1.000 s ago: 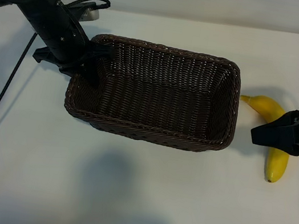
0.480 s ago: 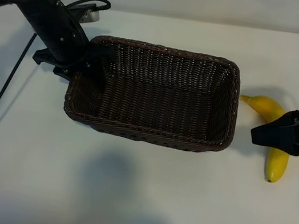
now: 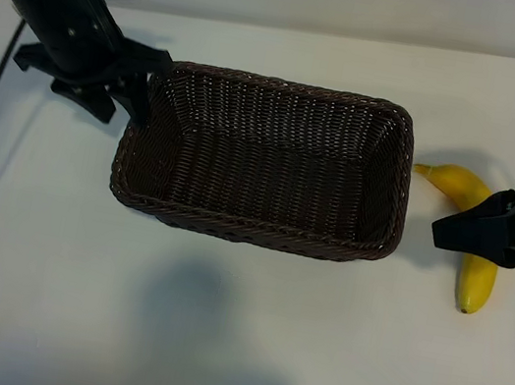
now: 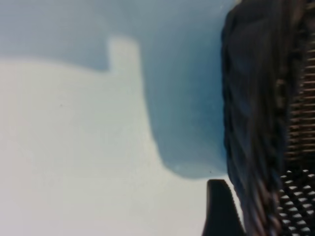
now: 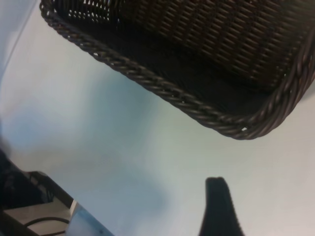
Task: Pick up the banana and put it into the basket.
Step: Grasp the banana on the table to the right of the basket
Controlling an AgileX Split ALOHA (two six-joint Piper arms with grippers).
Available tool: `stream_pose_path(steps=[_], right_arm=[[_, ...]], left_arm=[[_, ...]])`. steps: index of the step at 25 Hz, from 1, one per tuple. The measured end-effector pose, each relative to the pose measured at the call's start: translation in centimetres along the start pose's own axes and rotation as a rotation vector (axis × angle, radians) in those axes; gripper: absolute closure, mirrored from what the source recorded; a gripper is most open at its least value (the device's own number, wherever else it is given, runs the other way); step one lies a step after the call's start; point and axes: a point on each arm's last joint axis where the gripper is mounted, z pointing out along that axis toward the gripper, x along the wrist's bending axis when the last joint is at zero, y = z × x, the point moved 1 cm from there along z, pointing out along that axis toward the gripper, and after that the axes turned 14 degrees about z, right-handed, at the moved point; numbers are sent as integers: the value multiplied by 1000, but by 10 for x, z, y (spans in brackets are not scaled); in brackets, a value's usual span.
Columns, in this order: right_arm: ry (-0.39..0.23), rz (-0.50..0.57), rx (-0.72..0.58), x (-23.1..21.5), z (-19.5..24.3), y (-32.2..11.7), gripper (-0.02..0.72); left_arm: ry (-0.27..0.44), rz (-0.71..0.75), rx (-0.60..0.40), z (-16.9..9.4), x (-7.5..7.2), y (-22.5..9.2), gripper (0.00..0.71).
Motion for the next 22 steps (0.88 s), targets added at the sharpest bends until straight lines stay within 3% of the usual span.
stream_pose_path(steps=[6,15,18,22], right_arm=[[0,0,0,0,0,0,232],[0,0,0,0,0,0,232],[0,0,0,0,0,0,232],[0,0,0,0,0,0,232]], left_arm=[[82,17,-35,-24,2,-6,233],[287,-139,4,-44,69,-26,232],[340,-169,42,-47,80,-32,232],[366,-172,83,-51,80,-38,232]])
